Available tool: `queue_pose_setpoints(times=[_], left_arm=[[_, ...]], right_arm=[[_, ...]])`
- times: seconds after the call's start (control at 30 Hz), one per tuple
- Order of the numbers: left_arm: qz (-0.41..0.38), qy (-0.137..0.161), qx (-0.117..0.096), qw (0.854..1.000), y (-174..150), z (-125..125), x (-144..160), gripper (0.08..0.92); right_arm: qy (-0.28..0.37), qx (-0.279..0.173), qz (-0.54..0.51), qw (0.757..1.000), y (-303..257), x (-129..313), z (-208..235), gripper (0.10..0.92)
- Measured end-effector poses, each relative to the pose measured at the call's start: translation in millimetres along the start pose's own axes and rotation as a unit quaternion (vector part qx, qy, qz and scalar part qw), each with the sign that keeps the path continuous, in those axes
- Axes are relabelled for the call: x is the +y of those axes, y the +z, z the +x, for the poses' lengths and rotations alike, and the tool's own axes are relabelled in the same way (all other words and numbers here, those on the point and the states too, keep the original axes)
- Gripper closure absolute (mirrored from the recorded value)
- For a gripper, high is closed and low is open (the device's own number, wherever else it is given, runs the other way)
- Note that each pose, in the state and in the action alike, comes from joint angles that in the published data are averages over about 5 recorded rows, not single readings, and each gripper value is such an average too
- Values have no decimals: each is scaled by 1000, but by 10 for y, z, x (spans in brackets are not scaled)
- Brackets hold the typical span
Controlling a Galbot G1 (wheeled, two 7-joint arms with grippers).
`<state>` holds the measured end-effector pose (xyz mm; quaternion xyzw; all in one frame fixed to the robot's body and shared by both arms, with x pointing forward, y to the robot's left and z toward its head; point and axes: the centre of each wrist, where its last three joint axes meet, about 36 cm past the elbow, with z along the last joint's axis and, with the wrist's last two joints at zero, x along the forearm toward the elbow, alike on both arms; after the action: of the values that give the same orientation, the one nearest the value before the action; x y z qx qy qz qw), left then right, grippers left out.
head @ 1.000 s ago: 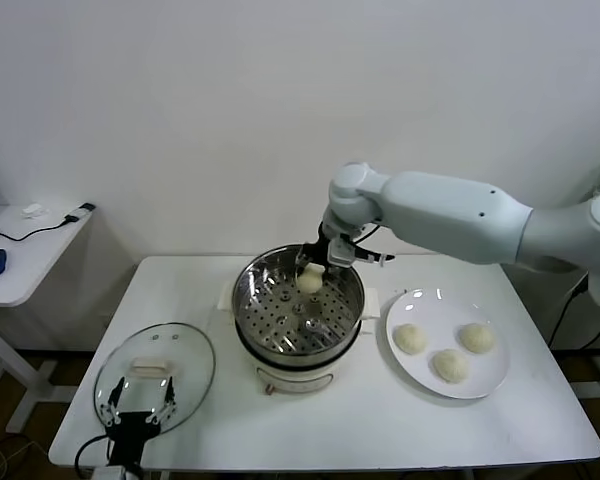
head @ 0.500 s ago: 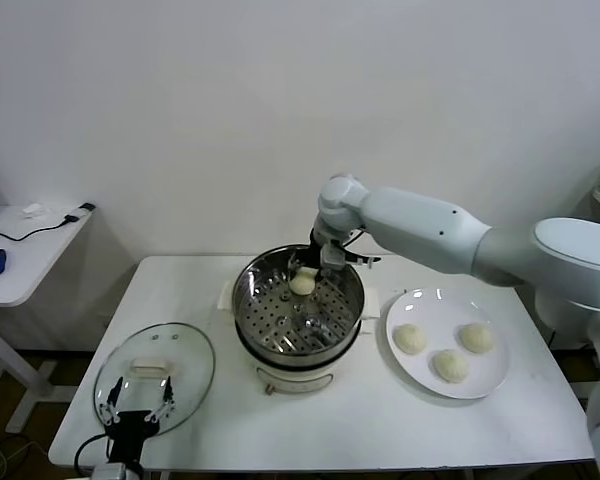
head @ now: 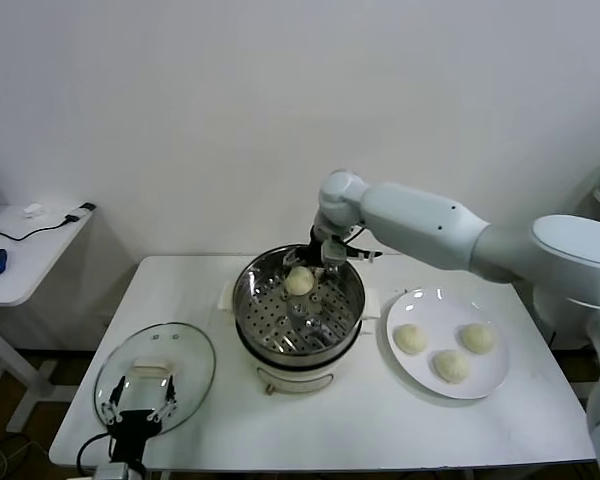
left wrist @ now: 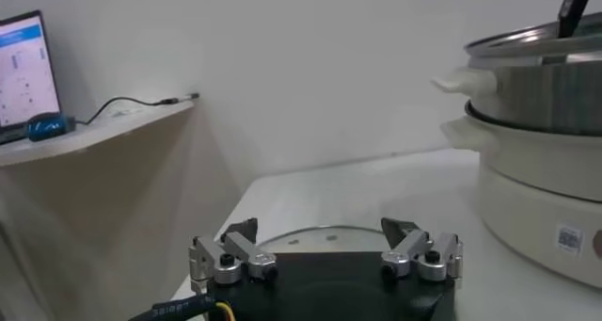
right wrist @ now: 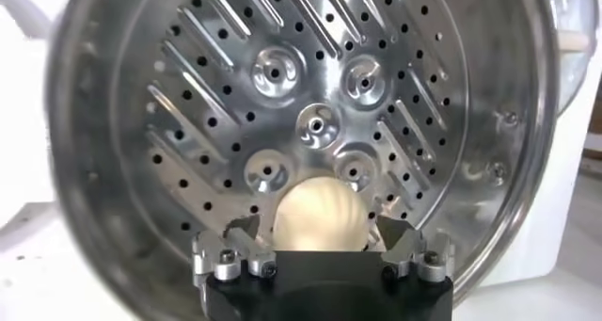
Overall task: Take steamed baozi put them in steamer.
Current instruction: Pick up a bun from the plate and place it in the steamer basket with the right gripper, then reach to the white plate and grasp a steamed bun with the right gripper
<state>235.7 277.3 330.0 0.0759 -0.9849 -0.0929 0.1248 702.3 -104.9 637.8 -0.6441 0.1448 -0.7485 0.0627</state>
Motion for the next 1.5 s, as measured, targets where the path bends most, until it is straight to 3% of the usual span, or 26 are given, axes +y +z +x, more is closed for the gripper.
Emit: queue_pose_setpoints(times=[0.23, 0.5, 0.7, 0.97, 1.23, 1.5], left_arm=[[0, 4, -3, 1000, -19, 1, -27, 177], [2, 0, -8, 1000, -41, -37, -10, 177], [5, -1, -8, 1000, -27, -55, -20, 177], [9, -2, -6, 1000, -5, -43, -44, 177], [12, -1, -5, 1000, -10, -10, -88, 177], [10, -2, 0, 1000, 44, 26, -84, 177]], right_arm=[[19, 12, -162, 987, 179, 580, 751, 200], [3, 37, -375, 926, 68, 1690, 1068, 200], [-3, 34, -502, 864, -296, 2297, 846, 200], [-24, 32, -602, 797, -692, 2661, 355, 200], [-35, 41, -652, 757, -852, 2811, -90, 200], [-40, 47, -679, 732, -860, 2881, -453, 200]])
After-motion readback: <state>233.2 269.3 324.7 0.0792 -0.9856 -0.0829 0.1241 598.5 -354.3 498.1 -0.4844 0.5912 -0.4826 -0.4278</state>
